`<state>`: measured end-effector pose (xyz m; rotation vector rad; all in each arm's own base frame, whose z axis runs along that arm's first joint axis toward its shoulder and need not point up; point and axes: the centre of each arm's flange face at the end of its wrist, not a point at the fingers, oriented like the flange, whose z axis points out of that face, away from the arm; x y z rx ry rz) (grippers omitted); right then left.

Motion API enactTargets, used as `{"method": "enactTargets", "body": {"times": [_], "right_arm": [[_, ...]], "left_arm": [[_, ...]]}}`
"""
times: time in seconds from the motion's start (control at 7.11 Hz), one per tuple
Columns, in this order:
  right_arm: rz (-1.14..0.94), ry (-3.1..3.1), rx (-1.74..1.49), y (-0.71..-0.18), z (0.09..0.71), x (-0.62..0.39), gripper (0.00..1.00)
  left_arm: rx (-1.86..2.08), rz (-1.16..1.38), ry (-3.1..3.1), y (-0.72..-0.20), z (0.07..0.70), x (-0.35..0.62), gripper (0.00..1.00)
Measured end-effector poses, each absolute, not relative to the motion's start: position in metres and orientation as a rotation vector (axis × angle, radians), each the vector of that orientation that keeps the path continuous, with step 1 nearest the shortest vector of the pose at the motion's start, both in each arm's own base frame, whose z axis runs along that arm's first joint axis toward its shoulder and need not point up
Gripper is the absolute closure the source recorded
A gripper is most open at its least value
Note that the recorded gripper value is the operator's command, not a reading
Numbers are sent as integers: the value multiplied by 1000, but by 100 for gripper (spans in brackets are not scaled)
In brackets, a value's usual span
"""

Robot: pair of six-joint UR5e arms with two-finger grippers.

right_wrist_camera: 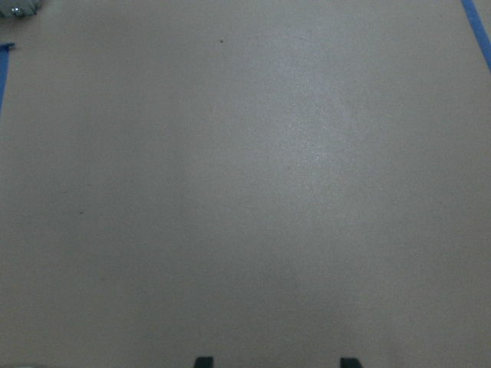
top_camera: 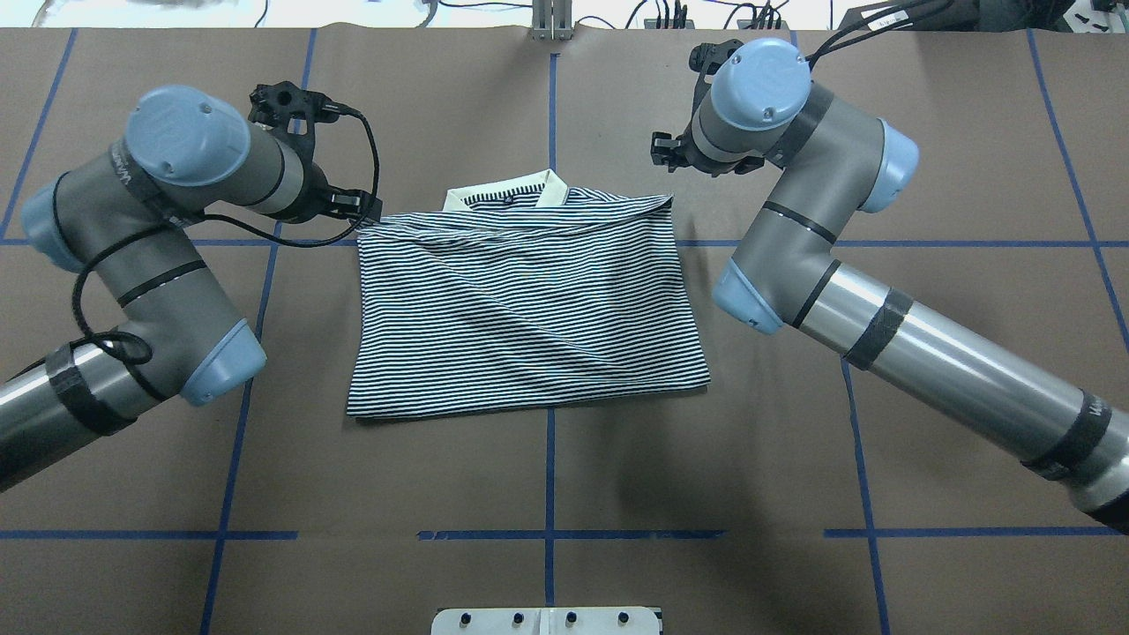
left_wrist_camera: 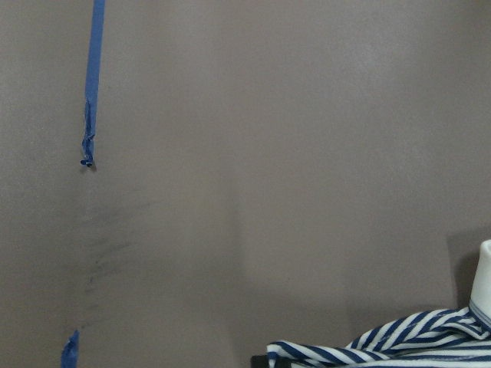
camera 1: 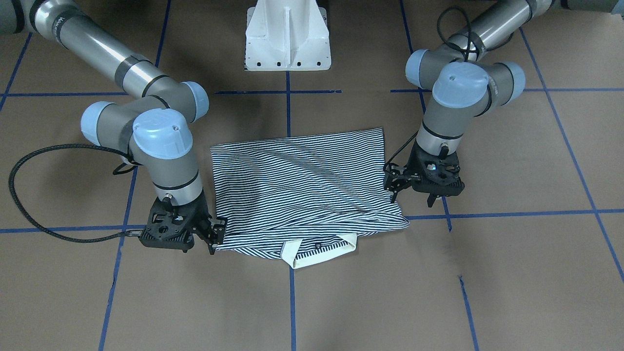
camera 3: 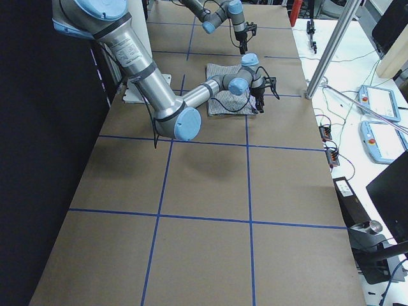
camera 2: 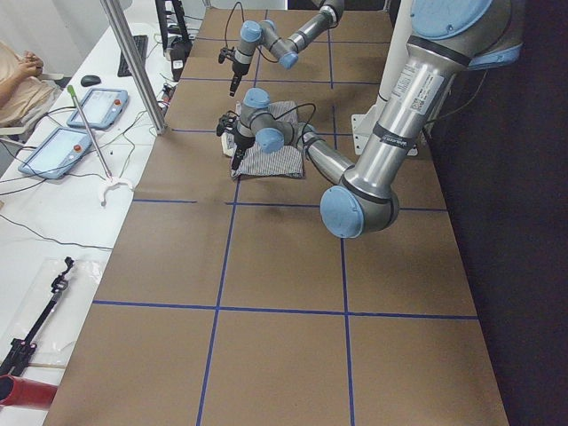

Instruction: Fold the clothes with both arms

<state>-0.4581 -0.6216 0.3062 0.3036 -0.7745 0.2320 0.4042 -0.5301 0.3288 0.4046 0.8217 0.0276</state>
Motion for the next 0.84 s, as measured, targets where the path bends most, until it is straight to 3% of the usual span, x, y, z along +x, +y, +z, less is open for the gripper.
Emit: {"method": "enactTargets", "body": {"times": [0.14, 0.28, 0.42, 0.84], "right_arm": [[194, -787, 304, -617, 314, -440, 0], [181, -792, 306, -611, 320, -429, 0], [179, -794, 308, -609, 323, -424, 0], [182, -791, 309, -608, 325, -421, 0]], "left_arm": [[402, 45, 844, -491, 333, 398, 9], [372, 22, 864, -452, 337, 407, 57], [327, -31, 875, -416, 342, 431, 69], [252, -98, 888, -362, 348, 473, 64]]}}
